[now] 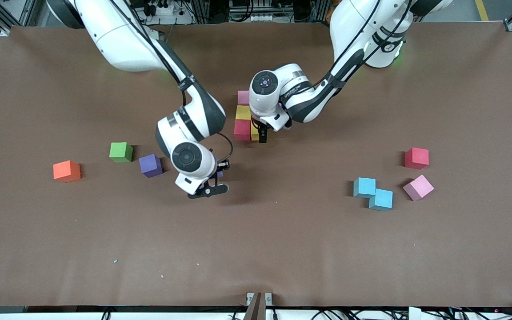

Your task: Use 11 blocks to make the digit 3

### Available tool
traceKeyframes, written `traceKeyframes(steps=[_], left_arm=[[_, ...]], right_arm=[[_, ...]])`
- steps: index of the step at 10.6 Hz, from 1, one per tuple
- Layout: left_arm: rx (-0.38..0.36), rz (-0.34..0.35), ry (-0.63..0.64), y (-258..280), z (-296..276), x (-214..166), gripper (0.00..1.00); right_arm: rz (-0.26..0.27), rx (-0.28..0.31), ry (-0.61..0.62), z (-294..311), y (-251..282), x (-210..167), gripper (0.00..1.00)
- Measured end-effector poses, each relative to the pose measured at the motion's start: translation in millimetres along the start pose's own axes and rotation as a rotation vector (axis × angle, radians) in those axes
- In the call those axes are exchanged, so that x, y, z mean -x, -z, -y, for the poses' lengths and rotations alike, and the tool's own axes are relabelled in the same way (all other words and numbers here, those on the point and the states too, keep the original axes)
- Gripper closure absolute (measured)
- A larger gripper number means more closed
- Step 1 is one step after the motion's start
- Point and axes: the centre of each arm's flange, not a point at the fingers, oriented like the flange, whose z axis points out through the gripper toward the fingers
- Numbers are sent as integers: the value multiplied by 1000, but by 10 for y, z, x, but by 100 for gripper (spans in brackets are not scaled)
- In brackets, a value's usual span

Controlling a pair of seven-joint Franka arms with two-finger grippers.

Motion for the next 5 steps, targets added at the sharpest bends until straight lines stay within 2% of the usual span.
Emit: traceKeyframes(steps=[5], left_arm=[[67,-4,-71,559,163,-24,0]], right_arm=[[-9,4,-1,147,-85,163,47]])
